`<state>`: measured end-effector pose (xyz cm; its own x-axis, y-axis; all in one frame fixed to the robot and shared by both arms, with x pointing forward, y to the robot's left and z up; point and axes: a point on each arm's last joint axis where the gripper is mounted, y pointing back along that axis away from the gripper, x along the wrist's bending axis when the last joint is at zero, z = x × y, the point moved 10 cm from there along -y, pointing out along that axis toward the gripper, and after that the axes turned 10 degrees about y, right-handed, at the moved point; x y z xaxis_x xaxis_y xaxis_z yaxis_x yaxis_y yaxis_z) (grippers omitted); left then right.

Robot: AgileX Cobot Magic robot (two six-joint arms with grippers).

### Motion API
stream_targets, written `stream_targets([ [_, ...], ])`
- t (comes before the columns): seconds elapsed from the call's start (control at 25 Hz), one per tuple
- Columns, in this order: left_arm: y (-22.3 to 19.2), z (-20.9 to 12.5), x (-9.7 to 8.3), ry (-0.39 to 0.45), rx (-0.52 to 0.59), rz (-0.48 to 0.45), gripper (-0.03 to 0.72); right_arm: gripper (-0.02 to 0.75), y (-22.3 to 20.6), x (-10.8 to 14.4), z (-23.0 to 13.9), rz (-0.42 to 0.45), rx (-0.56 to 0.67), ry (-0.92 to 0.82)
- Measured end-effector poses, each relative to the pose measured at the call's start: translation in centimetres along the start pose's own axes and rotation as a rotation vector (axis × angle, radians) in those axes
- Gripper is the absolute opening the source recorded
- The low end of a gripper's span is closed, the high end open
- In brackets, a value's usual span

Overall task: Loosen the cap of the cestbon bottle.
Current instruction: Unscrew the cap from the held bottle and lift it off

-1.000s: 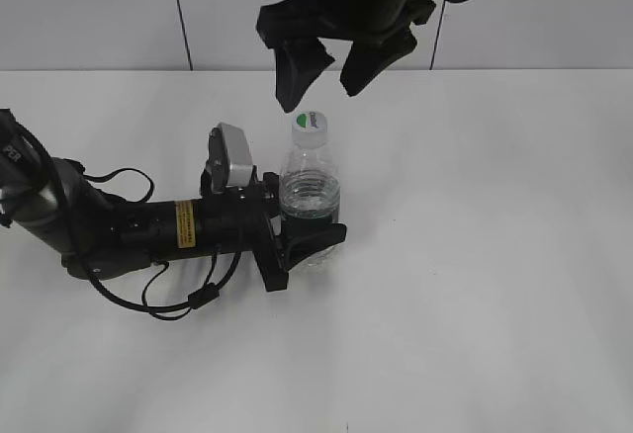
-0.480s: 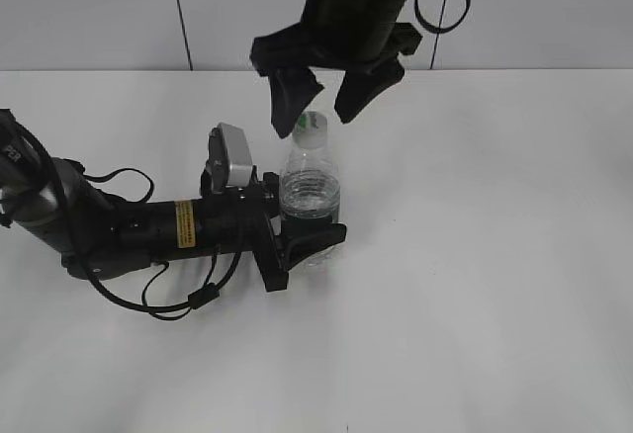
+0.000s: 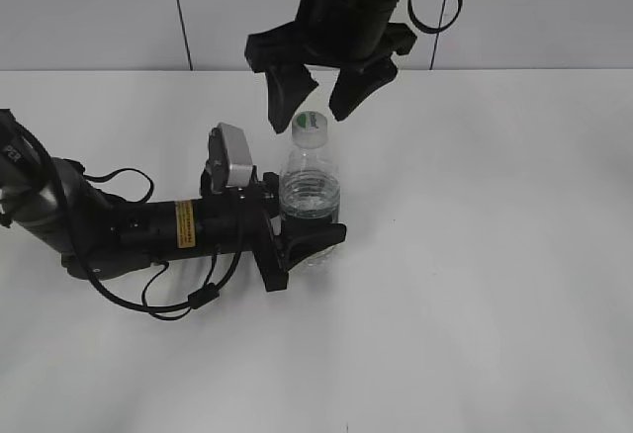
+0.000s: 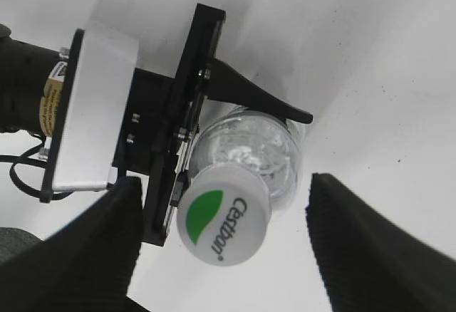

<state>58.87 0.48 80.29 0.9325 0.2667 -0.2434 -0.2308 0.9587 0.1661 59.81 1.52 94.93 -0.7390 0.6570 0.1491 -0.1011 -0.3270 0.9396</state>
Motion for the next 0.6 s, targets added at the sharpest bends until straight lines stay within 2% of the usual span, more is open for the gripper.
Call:
stream_targets([
  [0.16,0.0,0.0,0.0,0.0,0.0,0.0,0.411,0.521,0.02,0.0,0.02,0.0,-0.001,-0.002],
  [0.6,0.0,0.0,0.0,0.0,0.0,0.0,0.411,0.513,0.02,-0.41,-0.08,-0.021,0.004,0.005],
])
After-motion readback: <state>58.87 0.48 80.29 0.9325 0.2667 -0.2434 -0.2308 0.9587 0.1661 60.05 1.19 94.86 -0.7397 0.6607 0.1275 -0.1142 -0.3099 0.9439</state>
